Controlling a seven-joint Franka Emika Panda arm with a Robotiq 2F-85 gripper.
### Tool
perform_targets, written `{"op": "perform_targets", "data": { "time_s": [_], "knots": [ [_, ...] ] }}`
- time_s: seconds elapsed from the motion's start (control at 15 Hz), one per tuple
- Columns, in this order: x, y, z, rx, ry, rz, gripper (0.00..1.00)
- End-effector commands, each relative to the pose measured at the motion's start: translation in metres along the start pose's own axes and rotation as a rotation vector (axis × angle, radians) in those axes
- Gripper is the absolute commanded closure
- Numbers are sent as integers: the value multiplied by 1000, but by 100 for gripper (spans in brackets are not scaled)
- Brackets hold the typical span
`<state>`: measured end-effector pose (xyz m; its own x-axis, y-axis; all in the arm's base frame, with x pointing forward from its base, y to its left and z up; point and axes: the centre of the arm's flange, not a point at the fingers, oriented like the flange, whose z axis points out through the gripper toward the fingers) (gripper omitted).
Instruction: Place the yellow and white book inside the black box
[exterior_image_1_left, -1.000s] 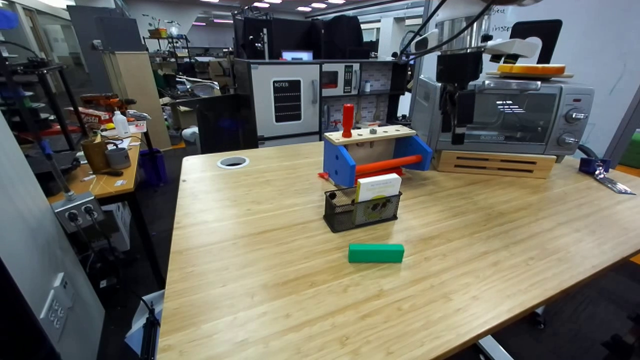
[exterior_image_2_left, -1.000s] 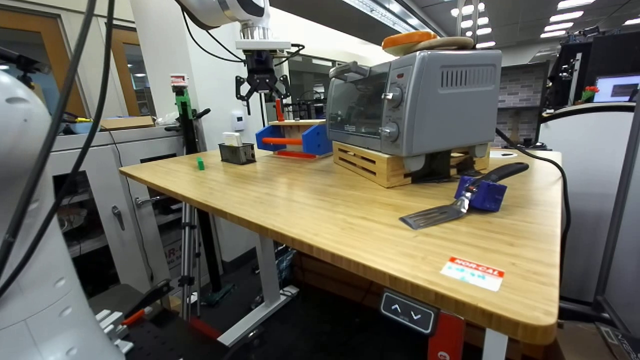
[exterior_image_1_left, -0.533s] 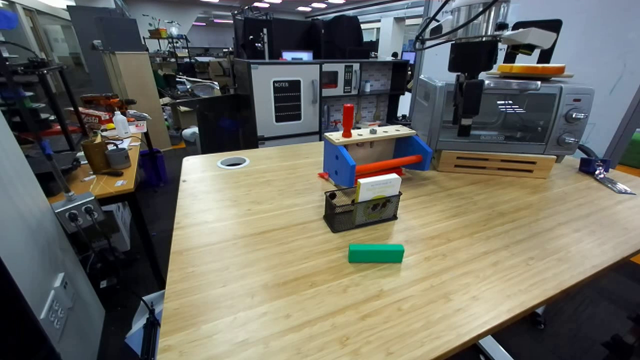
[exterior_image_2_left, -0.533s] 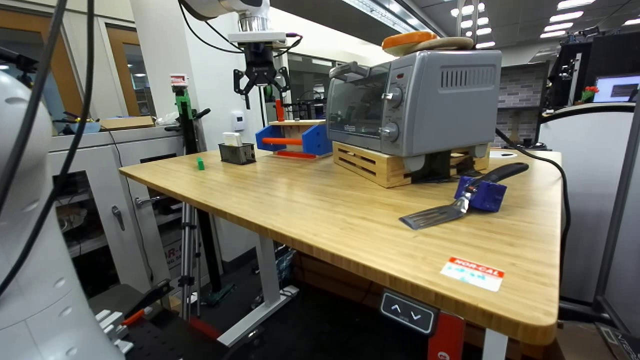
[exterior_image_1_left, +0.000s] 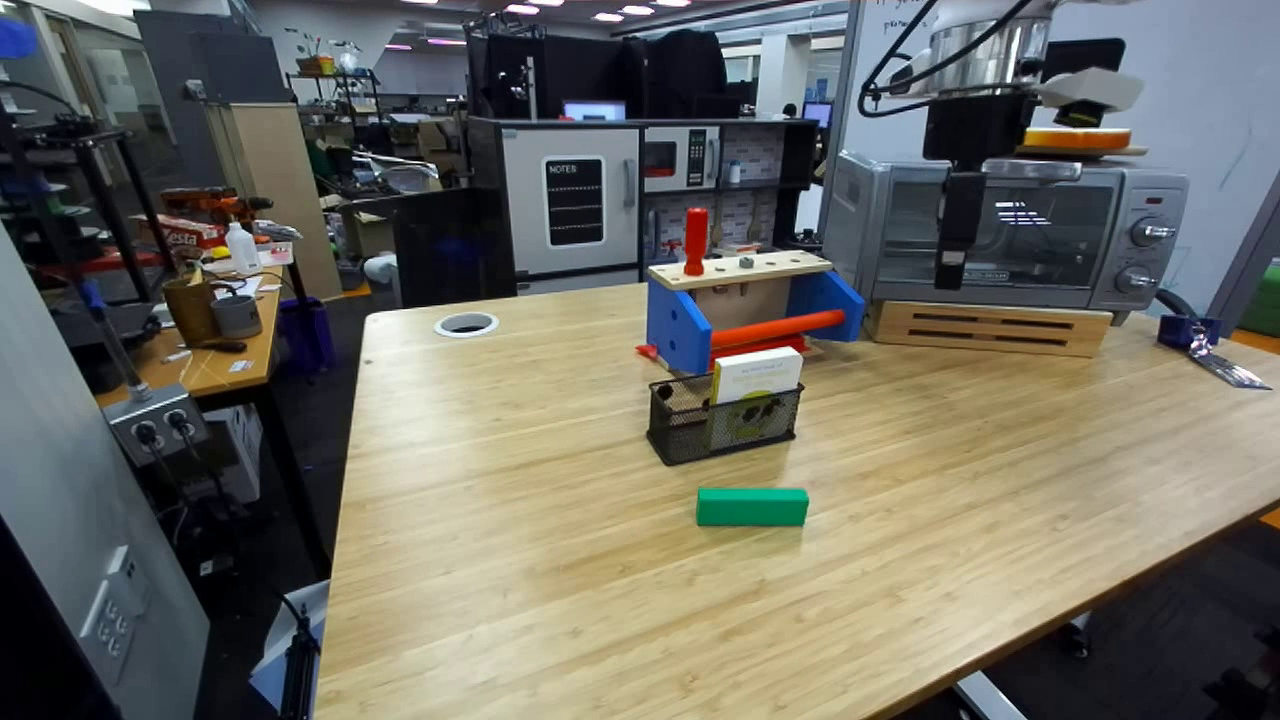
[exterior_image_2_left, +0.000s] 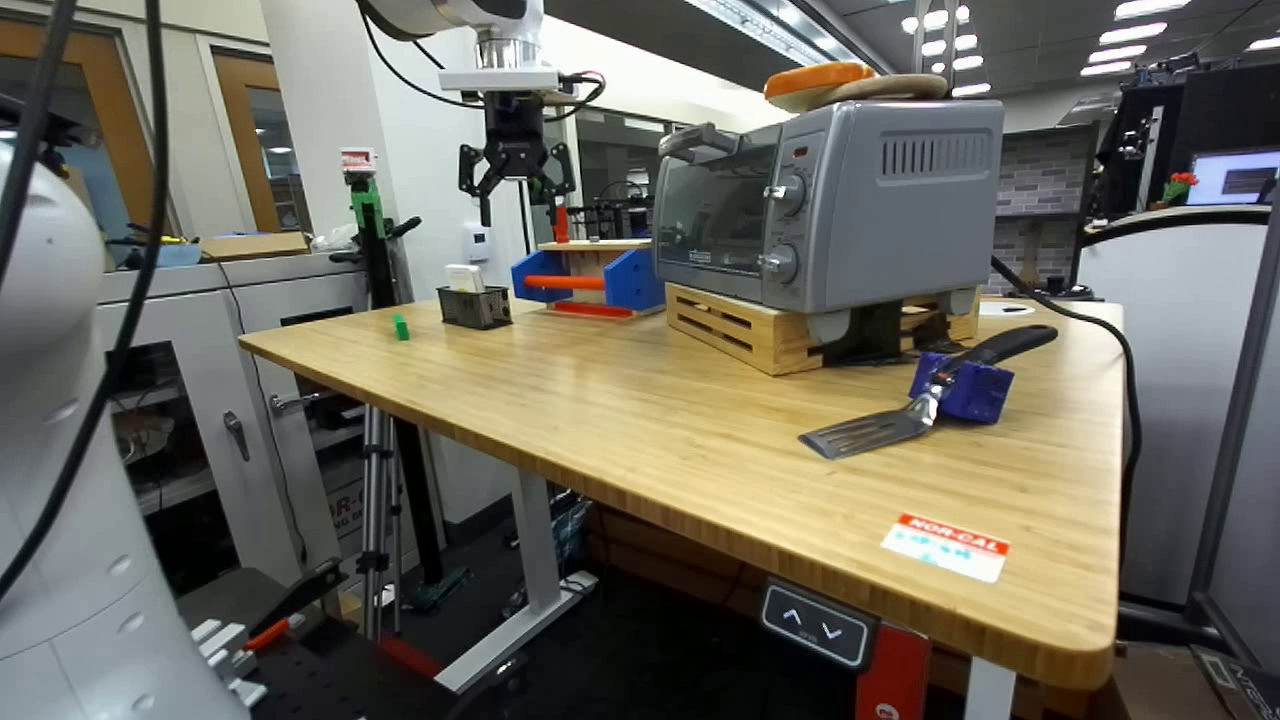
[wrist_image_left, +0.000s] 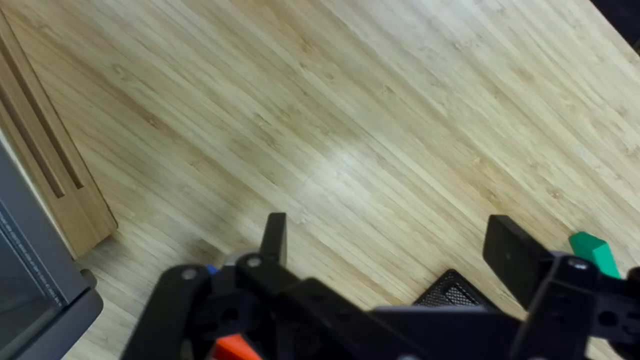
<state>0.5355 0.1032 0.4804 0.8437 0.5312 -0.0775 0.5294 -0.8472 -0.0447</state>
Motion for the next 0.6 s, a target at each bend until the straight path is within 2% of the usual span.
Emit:
{"op": "perform_targets", "data": {
  "time_s": [0.0,0.33,0.4,0.53],
  "knots": [
    [-16,-12,-2,24,70,41,0],
    [-28,-34,-5,42,121,50,0],
    [-16,-26,-8,41,80,29,0],
    [-21,-31,-8,38,88,34,0]
  ]
}}
